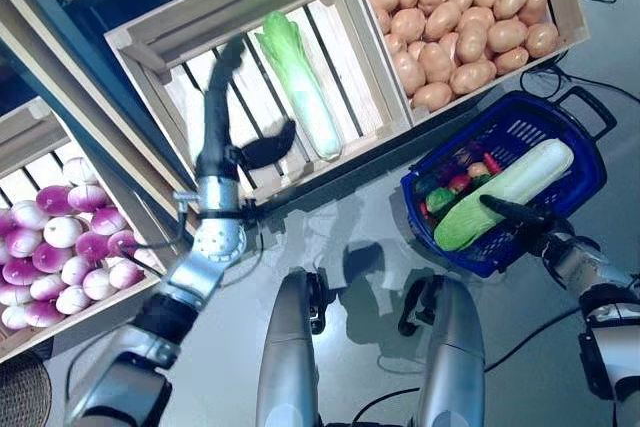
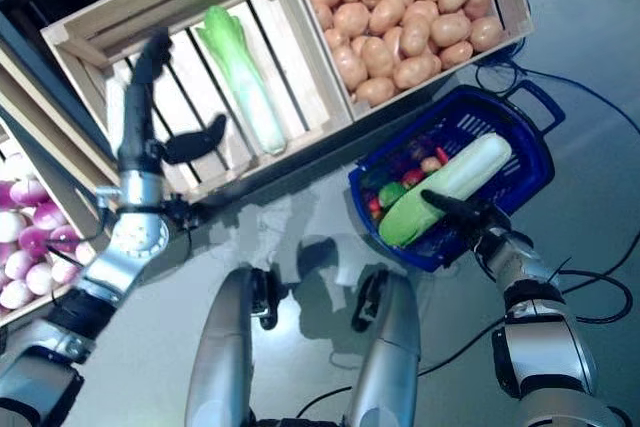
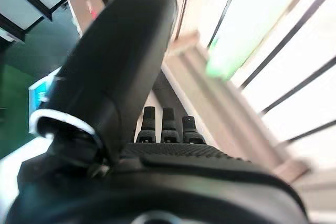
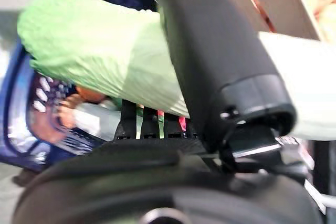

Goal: Put vegetables into the basket

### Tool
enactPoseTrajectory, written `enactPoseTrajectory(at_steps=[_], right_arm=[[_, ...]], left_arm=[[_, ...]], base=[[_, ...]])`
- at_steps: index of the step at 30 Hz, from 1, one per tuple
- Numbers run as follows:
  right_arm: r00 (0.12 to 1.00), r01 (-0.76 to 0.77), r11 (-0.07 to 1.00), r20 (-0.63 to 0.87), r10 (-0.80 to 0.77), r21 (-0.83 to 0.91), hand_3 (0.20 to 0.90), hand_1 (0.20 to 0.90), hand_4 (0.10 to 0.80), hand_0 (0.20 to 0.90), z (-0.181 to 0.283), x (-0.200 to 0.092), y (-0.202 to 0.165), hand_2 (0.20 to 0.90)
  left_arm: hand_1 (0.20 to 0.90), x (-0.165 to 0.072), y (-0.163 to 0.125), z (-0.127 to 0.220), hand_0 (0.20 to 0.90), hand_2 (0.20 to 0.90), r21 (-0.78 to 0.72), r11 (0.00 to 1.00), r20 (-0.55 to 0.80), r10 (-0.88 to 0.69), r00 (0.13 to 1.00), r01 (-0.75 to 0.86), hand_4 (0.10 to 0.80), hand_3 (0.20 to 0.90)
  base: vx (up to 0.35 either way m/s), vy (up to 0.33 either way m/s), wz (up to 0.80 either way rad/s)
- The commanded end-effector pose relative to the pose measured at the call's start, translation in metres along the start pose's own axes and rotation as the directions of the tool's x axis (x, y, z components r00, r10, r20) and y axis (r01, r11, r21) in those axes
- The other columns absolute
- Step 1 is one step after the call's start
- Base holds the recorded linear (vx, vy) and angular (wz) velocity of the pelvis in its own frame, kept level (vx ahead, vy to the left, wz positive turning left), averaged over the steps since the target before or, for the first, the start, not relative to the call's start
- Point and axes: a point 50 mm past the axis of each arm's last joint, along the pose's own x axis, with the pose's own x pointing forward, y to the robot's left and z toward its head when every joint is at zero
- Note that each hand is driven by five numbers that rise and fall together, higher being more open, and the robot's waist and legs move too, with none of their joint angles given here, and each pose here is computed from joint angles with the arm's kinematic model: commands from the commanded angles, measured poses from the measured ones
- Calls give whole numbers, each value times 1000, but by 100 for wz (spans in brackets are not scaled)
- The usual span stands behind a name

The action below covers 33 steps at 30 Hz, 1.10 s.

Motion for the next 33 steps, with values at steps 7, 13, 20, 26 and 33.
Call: enactPoseTrajectory(at_steps=[7,13,20,26,33], right_arm=[[997,-36,997,63,40,-61,900,900,800,900,48,-12,-16,900],[994,-57,991,84,68,-123,900,900,800,900,52,-12,-11,900],[987,38,989,160,-14,-144,900,900,800,900,69,-21,-27,900],[986,44,987,167,-18,-153,900,900,800,900,72,-26,-34,900],[987,41,992,162,-22,-116,900,900,800,900,77,-28,-37,900]], left_arm=[[900,60,50,23,900,900,340,899,332,160,929,-277,800,900],[900,76,72,10,900,900,674,692,374,-18,927,-259,800,900],[900,89,93,-1,900,900,862,468,297,-157,942,-194,800,900],[900,90,89,-4,900,900,940,322,237,-367,900,-116,800,900],[900,92,80,-6,900,900,970,241,144,-516,844,-18,800,900]], base=[[-26,16,-3],[-8,36,-8],[-10,39,-12],[-19,44,-7],[-22,49,-9]])
